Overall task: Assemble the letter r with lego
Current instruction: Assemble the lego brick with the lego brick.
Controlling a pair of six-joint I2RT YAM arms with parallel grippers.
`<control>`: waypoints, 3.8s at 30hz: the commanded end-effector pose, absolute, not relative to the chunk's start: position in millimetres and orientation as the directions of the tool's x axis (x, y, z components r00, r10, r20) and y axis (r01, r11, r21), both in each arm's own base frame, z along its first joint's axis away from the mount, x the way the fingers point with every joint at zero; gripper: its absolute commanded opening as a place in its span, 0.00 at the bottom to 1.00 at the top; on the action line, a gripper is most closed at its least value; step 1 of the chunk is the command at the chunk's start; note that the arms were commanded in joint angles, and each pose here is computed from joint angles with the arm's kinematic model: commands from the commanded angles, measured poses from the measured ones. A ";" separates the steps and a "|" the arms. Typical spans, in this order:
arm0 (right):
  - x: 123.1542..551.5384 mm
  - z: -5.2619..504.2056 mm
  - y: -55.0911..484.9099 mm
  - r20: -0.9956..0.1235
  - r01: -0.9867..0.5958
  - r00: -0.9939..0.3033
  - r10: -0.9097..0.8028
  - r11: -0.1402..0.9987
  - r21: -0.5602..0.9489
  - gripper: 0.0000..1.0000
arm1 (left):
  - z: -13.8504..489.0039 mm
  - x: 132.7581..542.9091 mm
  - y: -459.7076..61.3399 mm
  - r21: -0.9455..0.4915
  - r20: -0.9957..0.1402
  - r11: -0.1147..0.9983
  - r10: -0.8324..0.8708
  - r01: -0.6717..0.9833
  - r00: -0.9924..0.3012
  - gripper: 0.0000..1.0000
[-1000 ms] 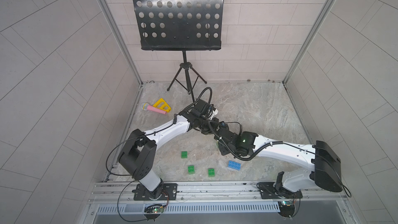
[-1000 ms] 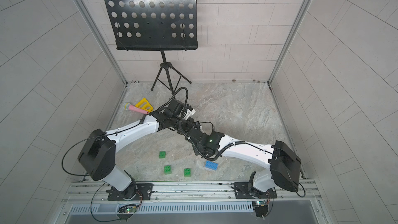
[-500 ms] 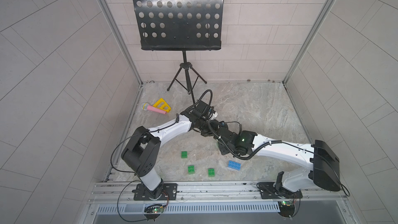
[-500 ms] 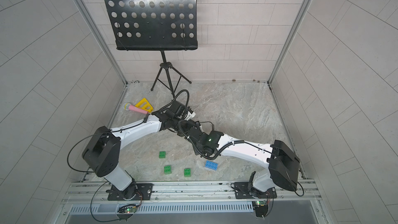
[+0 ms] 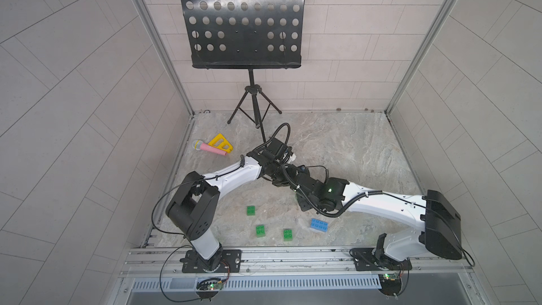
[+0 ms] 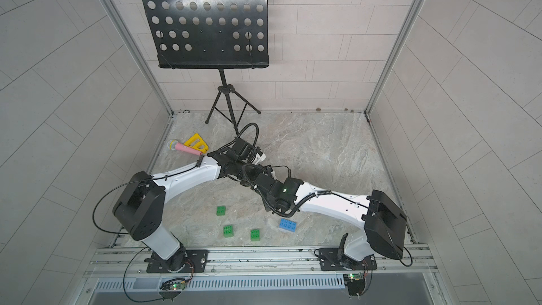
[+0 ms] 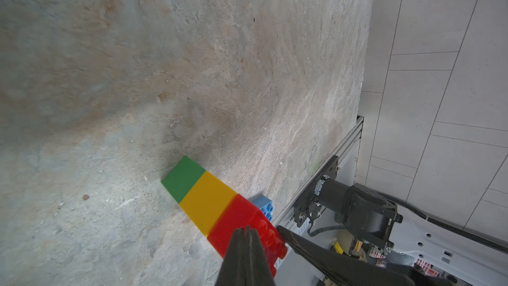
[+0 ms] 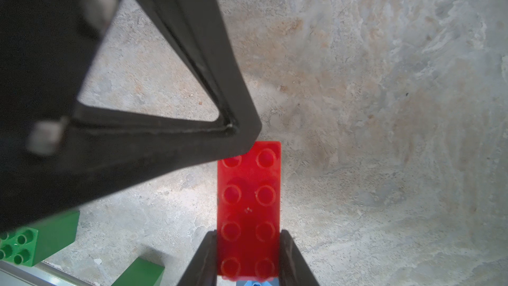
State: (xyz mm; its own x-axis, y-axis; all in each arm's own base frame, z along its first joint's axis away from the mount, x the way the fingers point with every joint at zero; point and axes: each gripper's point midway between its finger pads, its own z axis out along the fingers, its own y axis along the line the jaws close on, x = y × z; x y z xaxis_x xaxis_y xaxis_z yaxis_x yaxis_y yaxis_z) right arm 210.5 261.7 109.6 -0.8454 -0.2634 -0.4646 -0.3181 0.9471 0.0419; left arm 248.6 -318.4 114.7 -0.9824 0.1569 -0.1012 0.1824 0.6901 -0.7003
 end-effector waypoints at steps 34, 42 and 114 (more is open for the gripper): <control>209.8 111.9 253.0 -0.470 -0.317 -0.840 -0.271 0.948 0.020 0.00 | 176.6 247.9 -305.3 -0.843 -0.207 0.522 -0.093 0.129 -0.974 0.00; 209.9 111.3 254.9 -0.471 -0.320 -0.840 -0.270 0.947 0.027 0.00 | 164.4 250.6 -317.4 -0.927 -0.051 0.374 -0.184 -0.022 -0.982 0.00; 206.3 108.6 256.6 -0.463 -0.345 -0.838 -0.289 0.938 0.038 0.00 | 145.5 245.8 -328.6 -0.888 -0.029 0.457 -0.142 -0.040 -0.990 0.00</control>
State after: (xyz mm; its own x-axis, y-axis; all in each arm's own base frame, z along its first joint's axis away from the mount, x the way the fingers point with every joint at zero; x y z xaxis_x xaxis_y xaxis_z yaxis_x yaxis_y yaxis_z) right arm 205.2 259.7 110.9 -0.8348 -0.2825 -0.4725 -0.3517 0.9340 0.0631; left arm 242.7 -322.1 135.3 -0.9877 -0.1566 -0.0038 -0.0719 0.4749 -0.8771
